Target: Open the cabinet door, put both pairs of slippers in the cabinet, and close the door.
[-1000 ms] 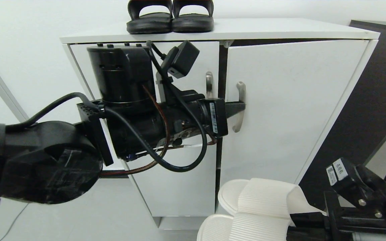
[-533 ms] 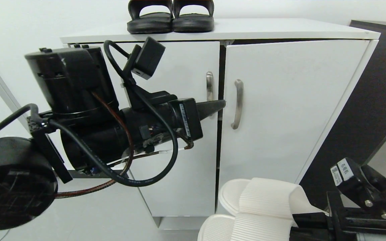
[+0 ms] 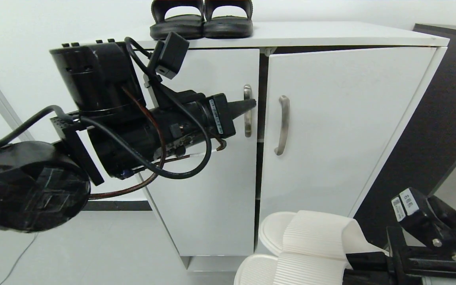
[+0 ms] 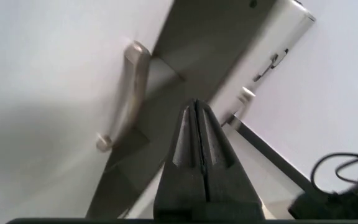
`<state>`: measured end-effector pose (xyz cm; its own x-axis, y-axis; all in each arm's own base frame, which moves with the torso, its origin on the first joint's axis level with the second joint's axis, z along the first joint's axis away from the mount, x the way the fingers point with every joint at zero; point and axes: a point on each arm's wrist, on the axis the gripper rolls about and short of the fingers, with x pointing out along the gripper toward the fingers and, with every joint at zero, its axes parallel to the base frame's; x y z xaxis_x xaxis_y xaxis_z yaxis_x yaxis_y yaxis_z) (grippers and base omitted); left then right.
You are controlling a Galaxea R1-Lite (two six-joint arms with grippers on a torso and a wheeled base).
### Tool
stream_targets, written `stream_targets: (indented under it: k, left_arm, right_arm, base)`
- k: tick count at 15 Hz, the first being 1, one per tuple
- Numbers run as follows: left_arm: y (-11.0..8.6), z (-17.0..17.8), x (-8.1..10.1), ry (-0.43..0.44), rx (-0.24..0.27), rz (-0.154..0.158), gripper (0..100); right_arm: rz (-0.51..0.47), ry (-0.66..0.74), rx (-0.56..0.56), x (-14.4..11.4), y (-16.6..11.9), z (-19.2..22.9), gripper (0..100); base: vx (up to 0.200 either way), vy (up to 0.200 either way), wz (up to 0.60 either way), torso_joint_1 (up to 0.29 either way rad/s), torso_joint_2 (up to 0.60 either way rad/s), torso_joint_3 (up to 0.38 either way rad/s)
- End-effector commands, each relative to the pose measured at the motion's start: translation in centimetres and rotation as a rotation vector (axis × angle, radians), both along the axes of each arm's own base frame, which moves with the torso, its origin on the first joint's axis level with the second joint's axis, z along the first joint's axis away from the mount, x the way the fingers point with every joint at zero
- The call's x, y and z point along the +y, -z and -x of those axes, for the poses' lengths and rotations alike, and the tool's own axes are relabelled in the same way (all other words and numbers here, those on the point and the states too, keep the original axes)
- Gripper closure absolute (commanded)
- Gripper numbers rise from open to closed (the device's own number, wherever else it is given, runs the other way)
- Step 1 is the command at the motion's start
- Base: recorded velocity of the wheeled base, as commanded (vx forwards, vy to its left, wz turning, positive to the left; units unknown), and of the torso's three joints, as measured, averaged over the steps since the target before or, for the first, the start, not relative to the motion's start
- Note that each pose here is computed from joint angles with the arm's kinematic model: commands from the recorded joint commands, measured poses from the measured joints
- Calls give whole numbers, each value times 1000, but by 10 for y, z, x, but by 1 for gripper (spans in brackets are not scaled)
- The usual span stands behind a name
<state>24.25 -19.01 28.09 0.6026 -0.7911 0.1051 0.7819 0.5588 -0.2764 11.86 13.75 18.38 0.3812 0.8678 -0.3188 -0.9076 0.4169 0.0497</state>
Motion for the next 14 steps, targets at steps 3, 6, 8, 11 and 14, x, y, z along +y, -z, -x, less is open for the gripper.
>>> stream_targets:
  k: [3,6,8,11,14]
  left_arm:
    - [1,-17,-12,2,-1,0,100]
    - [1,-24,-20,10,-4,2,100]
    - [1,-27,-22,10,-5,3,100]
    - [4,-34,-27,11,-2,1,100]
    - [4,-35,-29,16,-5,3,100]
  right_arm:
    - [13,-6,-6,0,2,0,100]
    - [13,-6,-6,0,2,0,100]
    - [17,-14,-3,1,4,1,100]
    - [24,-26,2,2,6,3,100]
    - [28,-29,6,2,7,4,100]
  base:
    - [0,0,0,0,0,0]
    - [0,0,0,0,0,0]
    - [0,0,0,0,0,0]
    - [0,0,0,0,0,0]
    - [0,0,0,0,0,0]
